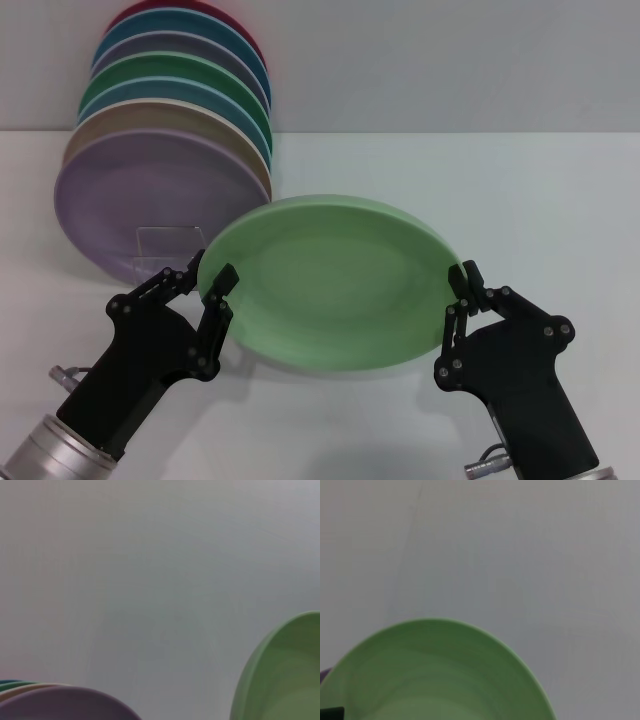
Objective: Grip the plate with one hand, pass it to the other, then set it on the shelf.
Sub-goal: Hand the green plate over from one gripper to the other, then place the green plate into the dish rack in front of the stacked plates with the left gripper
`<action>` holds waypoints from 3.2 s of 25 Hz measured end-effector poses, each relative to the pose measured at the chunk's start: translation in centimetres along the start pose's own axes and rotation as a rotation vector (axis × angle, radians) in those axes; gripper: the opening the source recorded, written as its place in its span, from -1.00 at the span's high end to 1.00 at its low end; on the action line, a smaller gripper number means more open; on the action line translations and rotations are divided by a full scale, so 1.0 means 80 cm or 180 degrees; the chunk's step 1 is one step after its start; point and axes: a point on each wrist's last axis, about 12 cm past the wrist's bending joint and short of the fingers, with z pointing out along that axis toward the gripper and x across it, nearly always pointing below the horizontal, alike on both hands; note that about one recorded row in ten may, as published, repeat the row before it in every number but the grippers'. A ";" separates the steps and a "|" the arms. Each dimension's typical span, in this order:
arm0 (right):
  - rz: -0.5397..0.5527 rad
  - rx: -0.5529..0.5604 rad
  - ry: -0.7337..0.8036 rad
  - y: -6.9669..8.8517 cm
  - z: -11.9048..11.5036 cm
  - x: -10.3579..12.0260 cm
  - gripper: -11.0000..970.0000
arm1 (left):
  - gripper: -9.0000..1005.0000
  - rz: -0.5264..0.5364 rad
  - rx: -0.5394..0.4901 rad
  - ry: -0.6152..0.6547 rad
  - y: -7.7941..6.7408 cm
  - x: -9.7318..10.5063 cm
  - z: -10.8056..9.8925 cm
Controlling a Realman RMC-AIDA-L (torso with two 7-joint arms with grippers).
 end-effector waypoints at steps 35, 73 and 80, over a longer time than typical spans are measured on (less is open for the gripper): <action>-0.0015 -0.0045 -0.0007 0.001 -0.002 0.001 0.94 | 0.85 0.0000 -0.0034 -0.0012 -0.001 0.000 0.000; 0.0082 -0.0145 -0.0410 -0.032 -0.016 0.016 0.38 | 0.87 0.0410 -0.0609 -0.0950 0.112 -0.065 -0.025; 0.0045 -0.0094 -0.0319 -0.036 -0.015 0.021 0.38 | 0.86 0.0756 -0.0484 -0.0772 0.134 -0.069 -0.022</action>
